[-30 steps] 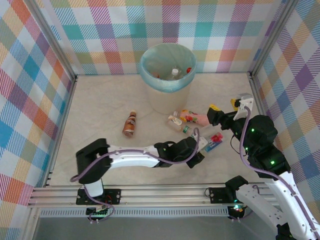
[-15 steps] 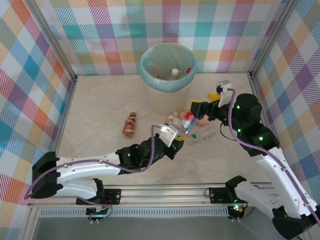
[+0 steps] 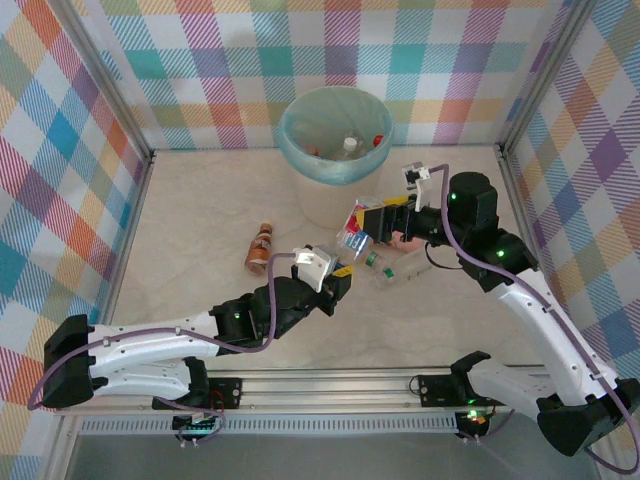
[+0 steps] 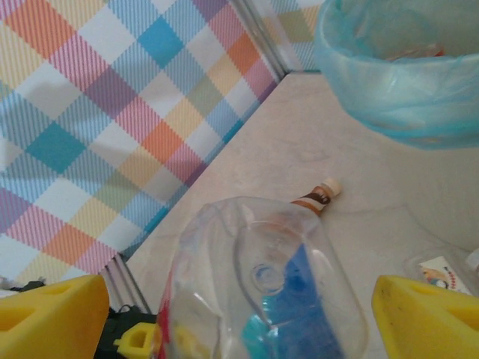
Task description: Put the plastic bottles in the bin
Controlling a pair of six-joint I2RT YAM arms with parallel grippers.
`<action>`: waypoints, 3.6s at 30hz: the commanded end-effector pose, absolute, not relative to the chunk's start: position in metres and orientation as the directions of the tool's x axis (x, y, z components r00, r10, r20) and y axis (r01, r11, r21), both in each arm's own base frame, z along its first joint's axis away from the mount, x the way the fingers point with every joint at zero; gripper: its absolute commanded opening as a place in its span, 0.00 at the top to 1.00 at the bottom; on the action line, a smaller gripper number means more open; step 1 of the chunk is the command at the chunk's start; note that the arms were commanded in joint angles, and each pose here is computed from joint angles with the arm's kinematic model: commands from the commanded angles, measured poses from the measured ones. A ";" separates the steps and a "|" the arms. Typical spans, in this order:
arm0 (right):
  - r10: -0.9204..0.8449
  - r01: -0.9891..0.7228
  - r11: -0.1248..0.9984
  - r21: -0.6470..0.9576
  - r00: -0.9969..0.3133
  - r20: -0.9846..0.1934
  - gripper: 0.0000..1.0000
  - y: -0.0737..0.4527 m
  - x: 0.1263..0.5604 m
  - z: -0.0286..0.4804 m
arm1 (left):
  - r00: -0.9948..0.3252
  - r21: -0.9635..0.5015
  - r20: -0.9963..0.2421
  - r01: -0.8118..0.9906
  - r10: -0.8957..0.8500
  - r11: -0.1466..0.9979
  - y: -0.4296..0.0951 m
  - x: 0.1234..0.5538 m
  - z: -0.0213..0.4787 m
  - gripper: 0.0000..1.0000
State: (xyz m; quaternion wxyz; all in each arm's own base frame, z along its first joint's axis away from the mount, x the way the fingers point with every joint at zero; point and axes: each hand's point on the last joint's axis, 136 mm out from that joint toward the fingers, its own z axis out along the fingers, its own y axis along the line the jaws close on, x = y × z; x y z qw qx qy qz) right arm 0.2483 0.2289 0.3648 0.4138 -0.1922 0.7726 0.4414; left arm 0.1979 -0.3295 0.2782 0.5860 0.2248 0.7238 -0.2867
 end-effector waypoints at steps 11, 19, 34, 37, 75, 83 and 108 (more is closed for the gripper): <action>0.053 -0.704 0.413 0.577 -0.614 -0.787 0.21 0.245 0.237 0.378 | -0.154 -0.156 -0.985 0.665 -0.071 0.730 -0.326 0.200 0.303 1.00; 0.067 -0.716 0.431 0.550 -0.582 -0.810 0.33 0.242 0.238 0.386 | -0.166 -0.148 -0.985 0.648 -0.051 0.747 -0.322 0.202 0.303 1.00; 0.140 -0.778 0.500 0.380 -0.361 -0.922 0.43 0.241 0.274 0.458 | -0.142 -0.173 -0.983 0.553 -0.113 0.815 -0.268 0.202 0.330 0.28; 0.150 -0.790 0.534 0.303 -0.264 -0.953 0.43 0.242 0.290 0.479 | -0.139 -0.176 -0.983 0.518 -0.121 0.837 -0.249 0.202 0.332 0.26; -0.280 -0.365 0.920 -0.141 -0.362 -0.889 0.37 0.252 0.591 0.283 | -0.233 -0.300 -0.947 0.394 -0.221 0.869 -0.181 0.193 0.318 0.17; -0.200 -0.382 0.923 -0.054 -0.354 -0.914 0.19 0.253 0.579 0.317 | -0.233 -0.295 -0.948 0.387 -0.217 0.873 -0.180 0.194 0.316 0.17; -0.081 -0.510 0.852 0.118 -0.351 -0.933 0.49 0.267 0.517 0.393 | -0.260 -0.268 -0.934 0.063 -0.244 0.961 -0.125 0.210 0.283 0.11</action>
